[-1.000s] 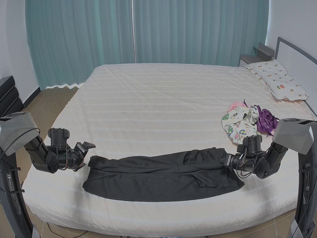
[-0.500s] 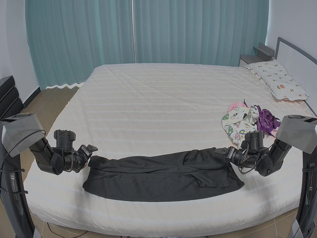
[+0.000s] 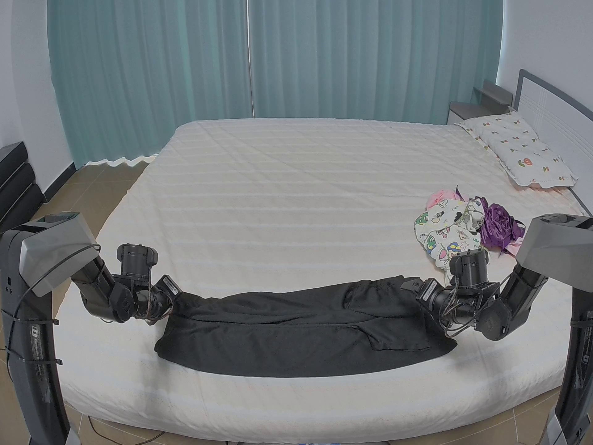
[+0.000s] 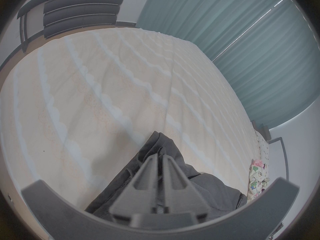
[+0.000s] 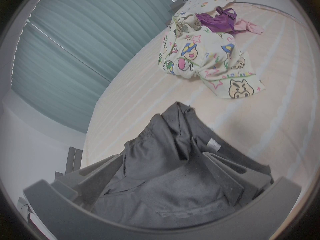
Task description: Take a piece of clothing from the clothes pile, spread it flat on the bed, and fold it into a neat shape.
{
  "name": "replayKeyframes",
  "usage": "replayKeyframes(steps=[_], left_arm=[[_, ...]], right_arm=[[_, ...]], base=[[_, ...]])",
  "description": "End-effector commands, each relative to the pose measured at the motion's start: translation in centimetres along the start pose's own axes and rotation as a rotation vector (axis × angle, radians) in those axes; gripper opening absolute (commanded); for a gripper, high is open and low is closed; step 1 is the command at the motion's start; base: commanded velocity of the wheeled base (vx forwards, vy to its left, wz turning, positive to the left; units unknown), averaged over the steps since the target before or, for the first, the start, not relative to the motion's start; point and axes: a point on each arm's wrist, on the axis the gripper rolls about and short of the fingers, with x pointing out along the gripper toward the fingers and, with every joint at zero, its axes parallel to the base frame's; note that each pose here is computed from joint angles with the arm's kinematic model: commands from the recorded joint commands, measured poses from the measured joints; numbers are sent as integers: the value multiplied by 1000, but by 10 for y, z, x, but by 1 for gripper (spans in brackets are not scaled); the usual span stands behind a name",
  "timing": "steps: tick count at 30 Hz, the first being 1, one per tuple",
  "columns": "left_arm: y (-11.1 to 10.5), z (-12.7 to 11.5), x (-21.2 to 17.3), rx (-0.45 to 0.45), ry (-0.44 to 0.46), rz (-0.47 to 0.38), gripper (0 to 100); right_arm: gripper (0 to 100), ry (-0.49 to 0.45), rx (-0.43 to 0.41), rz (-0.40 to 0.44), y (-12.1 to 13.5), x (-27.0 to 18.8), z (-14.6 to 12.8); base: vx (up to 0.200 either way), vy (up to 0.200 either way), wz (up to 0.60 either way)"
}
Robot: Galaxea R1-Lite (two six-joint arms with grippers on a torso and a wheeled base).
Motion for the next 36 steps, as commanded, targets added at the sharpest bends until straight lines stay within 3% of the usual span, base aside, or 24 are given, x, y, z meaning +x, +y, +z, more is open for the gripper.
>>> replayKeyframes(steps=[1, 7, 13, 23, 24, 29, 36], left_arm=[[-1, 2, -1, -3, -8, -4, 0], [-3, 4, -3, -8, -45, 10, 0], [-6, 7, -7, -31, -65, 2, 0], [-7, 7, -8, -36, -67, 0, 0], [-7, 7, -8, -36, -66, 1, 0], [-7, 8, -8, -36, -67, 0, 0], [-11, 11, -15, -36, -80, -15, 0]], right_arm=[[100, 23, 8, 0, 3, 0, -9], [100, 61, 33, -13, 4, 10, -22], [100, 57, 80, -29, 10, 23, -18], [100, 46, 83, -73, 17, 39, -20], [0, 41, 83, -77, 18, 40, -19], [0, 2, 68, -104, 20, 45, -23], [0, -42, 72, -57, 37, 36, -10]], base=[[0, 0, 0], [0, 0, 0], [0, 0, 0], [0, 0, 0], [0, 0, 0], [0, 0, 0], [0, 0, 0]])
